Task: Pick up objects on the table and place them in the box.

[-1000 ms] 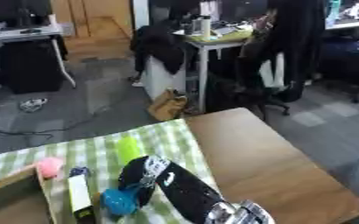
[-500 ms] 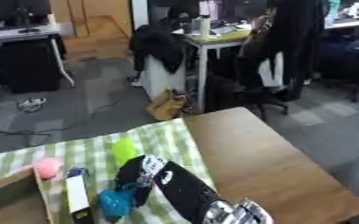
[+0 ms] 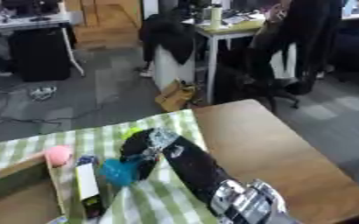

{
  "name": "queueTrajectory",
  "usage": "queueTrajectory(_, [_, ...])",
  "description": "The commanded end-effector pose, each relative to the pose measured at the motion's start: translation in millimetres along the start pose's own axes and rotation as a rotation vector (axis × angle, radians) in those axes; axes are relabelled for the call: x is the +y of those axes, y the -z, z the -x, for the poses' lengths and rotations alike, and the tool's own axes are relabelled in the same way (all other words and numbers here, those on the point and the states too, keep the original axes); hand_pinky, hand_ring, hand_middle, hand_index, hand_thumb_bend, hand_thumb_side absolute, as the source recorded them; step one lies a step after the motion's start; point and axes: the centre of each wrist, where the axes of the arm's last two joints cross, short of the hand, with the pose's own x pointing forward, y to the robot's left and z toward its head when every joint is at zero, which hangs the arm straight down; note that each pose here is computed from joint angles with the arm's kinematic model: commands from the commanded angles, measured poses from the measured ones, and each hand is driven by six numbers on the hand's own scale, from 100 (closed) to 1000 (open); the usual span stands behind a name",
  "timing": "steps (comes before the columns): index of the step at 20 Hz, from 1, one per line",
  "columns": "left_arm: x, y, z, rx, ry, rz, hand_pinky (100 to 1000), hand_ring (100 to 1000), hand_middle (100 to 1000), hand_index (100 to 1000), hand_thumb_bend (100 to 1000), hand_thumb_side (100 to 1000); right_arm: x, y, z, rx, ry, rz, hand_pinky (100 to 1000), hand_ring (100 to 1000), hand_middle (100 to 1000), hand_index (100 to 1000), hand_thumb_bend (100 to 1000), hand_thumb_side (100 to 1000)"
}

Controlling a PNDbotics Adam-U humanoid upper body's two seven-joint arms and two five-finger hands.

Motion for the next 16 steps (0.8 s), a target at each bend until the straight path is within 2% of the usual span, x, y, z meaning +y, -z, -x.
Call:
queueTrajectory(1, [0.5,10,-3,-0.046,-0.002,0.005,785,830,838,911,136,1000,-30.8,-19,21,0.043,-0.004,0.066,219,100,100,346,168,705])
queueTrajectory(16, [-0.7,12,-3,-0.051,-0.008,0.01,785,830,837,912,136,1000,-71.0,-38,33,0.075,0.054,0.11,220,100,100,349,170,705])
